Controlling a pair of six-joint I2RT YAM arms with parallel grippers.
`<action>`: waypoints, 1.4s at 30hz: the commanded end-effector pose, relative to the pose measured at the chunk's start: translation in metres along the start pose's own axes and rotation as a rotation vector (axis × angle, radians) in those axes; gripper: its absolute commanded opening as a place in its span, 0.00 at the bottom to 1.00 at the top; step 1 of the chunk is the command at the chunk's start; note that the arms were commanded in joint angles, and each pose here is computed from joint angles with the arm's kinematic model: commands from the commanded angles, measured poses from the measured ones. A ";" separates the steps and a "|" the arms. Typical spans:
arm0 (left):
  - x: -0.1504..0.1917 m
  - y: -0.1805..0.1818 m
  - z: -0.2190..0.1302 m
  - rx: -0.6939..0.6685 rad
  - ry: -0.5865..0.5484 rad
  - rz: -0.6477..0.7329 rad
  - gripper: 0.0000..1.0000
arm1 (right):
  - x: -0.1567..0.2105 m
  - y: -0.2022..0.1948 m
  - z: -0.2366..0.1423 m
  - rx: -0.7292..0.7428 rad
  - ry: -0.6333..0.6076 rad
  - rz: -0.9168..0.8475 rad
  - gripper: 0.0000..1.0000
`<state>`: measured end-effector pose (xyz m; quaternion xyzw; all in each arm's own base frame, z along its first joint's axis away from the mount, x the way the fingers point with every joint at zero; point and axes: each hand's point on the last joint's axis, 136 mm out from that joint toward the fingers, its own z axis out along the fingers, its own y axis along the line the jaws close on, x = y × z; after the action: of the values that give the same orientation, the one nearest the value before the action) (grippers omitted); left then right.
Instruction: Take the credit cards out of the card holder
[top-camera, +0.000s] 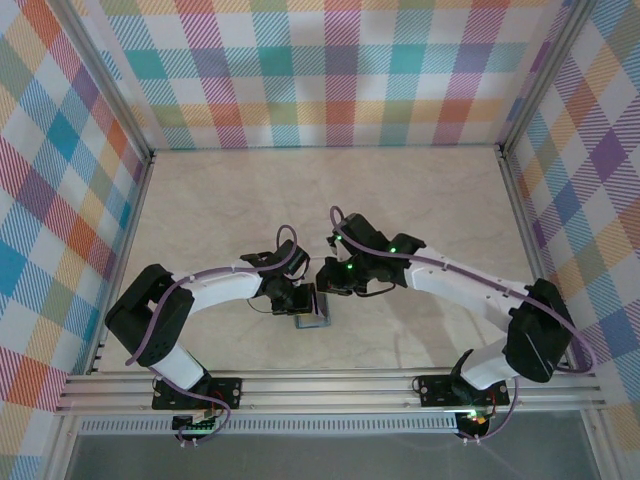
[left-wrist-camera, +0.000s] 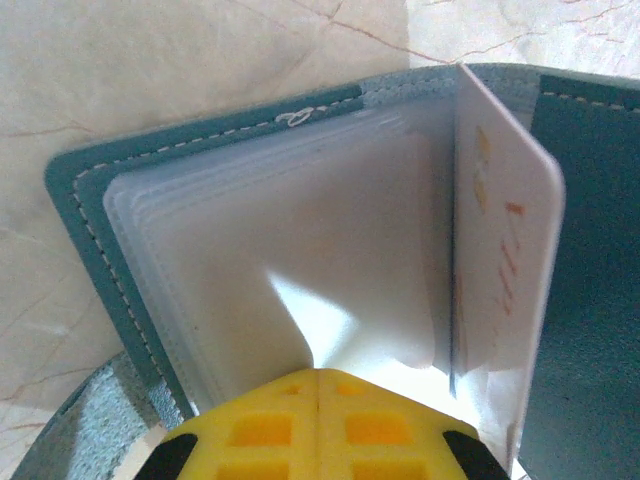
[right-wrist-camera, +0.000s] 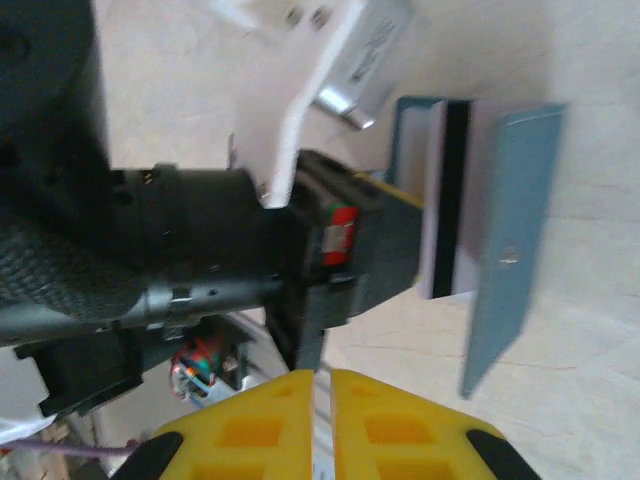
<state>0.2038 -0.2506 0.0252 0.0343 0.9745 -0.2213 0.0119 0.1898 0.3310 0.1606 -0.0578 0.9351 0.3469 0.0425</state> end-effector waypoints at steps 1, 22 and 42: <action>0.023 0.042 0.017 -0.142 0.087 -0.037 0.03 | 0.009 0.004 0.022 -0.042 0.076 0.033 0.15; 0.022 0.041 0.017 -0.145 0.089 -0.041 0.03 | 0.014 -0.052 0.028 0.216 0.069 0.020 0.31; 0.023 0.041 0.017 -0.146 0.091 -0.040 0.03 | 0.024 -0.056 0.046 0.152 0.114 0.051 0.26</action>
<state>0.2040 -0.2522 0.0254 0.0382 0.9738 -0.2241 0.0111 0.1782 0.3289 0.0941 -0.0520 0.9518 0.3018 -0.0167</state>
